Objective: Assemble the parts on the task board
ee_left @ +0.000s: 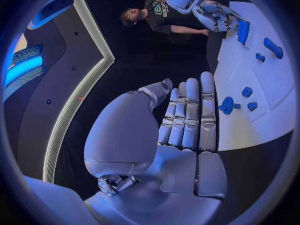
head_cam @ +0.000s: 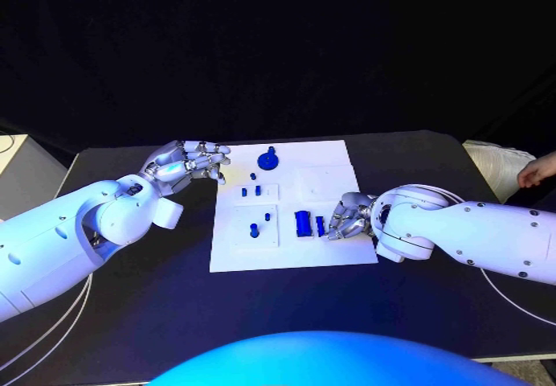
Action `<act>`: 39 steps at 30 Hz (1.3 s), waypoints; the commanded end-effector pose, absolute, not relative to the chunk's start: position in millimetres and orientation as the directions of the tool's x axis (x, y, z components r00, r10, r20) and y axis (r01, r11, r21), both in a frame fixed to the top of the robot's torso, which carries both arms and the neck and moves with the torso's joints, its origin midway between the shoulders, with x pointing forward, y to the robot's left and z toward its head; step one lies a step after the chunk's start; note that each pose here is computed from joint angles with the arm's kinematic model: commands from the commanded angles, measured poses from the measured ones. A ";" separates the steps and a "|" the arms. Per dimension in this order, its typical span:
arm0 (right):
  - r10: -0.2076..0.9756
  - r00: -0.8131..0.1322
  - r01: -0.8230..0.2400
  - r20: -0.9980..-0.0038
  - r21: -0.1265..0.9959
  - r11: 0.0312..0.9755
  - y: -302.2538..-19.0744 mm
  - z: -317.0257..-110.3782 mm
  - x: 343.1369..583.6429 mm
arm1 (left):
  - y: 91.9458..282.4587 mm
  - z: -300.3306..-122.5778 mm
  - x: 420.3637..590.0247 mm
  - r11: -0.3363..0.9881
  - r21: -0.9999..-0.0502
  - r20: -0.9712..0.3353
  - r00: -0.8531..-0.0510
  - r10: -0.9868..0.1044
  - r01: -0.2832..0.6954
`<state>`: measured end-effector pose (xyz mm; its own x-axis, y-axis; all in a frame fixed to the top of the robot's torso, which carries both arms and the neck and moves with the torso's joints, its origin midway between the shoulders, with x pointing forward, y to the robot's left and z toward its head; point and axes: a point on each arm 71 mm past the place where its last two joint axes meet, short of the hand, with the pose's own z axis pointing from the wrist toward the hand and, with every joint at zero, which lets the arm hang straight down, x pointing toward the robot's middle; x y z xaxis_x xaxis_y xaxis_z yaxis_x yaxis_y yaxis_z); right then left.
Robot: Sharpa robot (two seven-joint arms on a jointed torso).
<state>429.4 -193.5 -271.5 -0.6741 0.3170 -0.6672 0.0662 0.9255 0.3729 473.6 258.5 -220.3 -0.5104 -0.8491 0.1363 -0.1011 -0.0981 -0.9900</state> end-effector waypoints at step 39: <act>0.846 -0.318 0.060 -0.428 0.881 0.469 -240.7 -237.7 482.8 | 261.9 -230.9 488.8 -0.187 -0.982 0.180 -0.329 -0.927 -0.011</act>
